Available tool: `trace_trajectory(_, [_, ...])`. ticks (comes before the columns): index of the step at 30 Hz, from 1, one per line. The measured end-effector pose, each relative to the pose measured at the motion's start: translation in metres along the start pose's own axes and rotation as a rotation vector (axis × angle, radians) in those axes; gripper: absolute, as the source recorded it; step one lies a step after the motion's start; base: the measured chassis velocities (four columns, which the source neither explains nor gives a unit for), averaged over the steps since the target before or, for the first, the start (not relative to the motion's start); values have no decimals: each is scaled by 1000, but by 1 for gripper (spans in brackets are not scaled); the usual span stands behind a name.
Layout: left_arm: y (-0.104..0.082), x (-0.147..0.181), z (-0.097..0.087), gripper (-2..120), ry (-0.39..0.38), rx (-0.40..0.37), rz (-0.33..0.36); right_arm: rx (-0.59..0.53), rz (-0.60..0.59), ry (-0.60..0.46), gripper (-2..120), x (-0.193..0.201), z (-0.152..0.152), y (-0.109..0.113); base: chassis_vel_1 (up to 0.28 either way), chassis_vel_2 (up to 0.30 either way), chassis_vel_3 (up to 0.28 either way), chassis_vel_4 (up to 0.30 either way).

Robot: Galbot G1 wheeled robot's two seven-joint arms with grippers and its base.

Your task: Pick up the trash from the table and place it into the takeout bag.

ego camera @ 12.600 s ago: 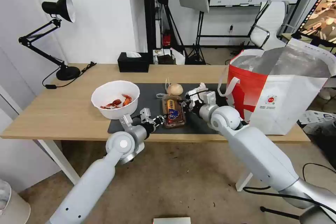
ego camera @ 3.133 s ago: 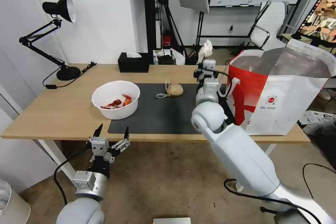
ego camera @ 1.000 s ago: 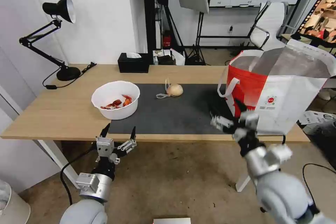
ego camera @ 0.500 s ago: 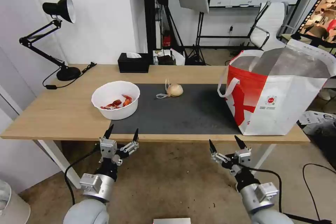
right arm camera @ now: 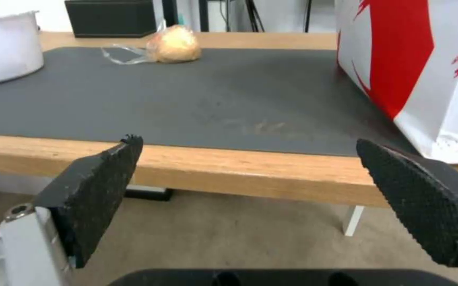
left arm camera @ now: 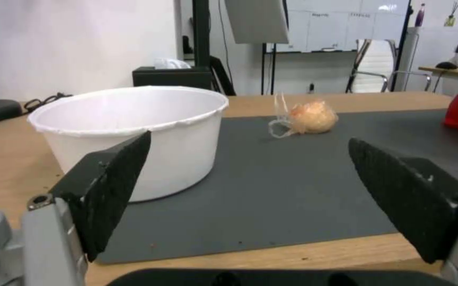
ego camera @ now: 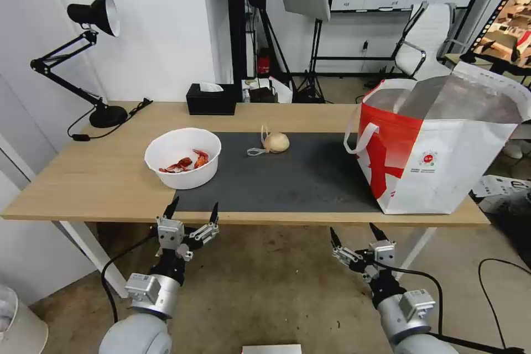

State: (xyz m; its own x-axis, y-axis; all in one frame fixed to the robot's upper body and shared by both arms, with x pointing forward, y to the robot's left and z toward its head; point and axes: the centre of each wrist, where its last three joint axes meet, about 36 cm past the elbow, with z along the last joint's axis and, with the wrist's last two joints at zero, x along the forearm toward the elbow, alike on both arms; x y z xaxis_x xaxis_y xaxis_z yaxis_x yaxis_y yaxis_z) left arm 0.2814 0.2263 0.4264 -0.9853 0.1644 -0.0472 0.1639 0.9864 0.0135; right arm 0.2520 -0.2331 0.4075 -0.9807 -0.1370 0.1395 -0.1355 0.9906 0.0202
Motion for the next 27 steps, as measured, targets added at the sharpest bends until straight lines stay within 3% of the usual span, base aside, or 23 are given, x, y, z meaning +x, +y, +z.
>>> trace_trajectory(27, [-1,3,-5,100,-5,0,2,2,-33,-89,100,-17,-7,0,0,0,0,0])
